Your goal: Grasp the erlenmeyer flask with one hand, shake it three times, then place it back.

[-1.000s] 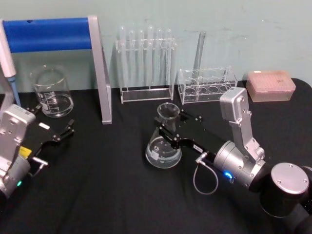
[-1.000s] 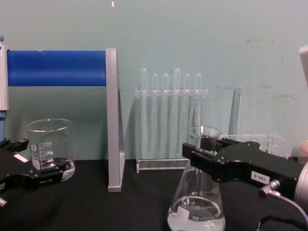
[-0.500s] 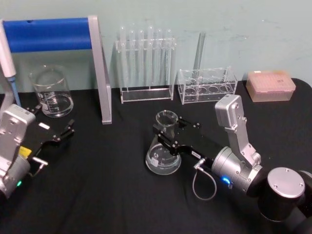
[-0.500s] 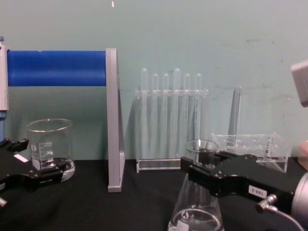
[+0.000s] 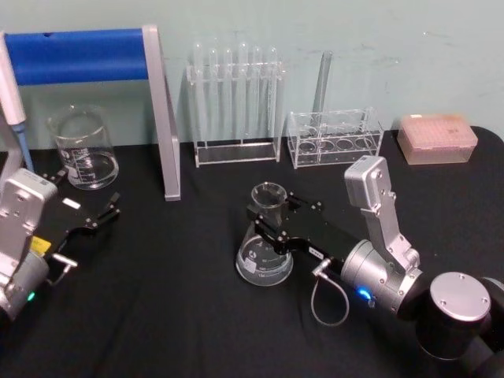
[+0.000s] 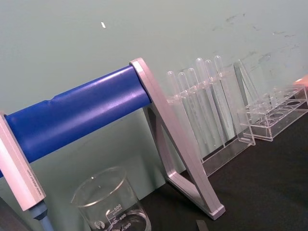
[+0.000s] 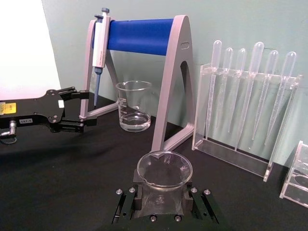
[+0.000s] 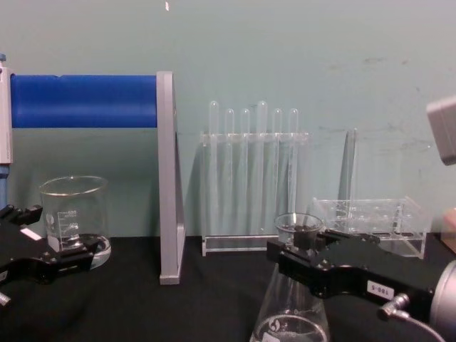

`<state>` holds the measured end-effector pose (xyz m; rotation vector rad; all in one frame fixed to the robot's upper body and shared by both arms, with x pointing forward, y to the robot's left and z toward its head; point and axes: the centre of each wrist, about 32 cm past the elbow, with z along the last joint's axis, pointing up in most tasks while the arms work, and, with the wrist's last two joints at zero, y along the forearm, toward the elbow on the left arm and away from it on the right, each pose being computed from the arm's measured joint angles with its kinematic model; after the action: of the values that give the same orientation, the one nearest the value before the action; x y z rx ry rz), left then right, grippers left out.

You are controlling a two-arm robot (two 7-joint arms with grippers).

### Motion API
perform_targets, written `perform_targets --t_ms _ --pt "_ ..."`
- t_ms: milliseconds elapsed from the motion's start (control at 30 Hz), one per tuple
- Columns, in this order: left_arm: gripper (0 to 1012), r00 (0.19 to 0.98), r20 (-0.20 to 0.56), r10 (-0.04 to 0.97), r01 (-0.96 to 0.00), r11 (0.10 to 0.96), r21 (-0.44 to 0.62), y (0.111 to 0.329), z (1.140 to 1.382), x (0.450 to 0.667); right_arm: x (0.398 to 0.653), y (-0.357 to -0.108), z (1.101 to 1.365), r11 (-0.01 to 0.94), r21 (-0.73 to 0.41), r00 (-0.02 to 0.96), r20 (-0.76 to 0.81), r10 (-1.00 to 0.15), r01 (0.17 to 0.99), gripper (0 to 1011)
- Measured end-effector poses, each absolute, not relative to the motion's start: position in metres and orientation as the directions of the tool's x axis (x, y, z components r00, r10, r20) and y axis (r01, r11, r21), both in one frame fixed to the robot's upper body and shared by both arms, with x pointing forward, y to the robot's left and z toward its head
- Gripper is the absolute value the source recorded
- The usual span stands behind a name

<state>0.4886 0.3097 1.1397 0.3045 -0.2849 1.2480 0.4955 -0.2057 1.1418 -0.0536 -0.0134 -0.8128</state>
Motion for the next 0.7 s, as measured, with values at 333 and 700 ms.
perform_targets --t_ms 333,700 --pt "1001 0.292 0.374 0.88 -0.955 0.287 0.07 0.3097 1.1398 0.4886 0.4954 -0.2058 1.142 0.686 -0.044 0.687 0.033 -0.726 0.726 456" --pt "1001 0.292 0.374 0.88 -0.955 0.287 0.07 0.3097 1.1398 0.4886 0.4955 -0.2059 1.1423 0.686 -0.044 0.687 0.034 -0.726 0.727 629"
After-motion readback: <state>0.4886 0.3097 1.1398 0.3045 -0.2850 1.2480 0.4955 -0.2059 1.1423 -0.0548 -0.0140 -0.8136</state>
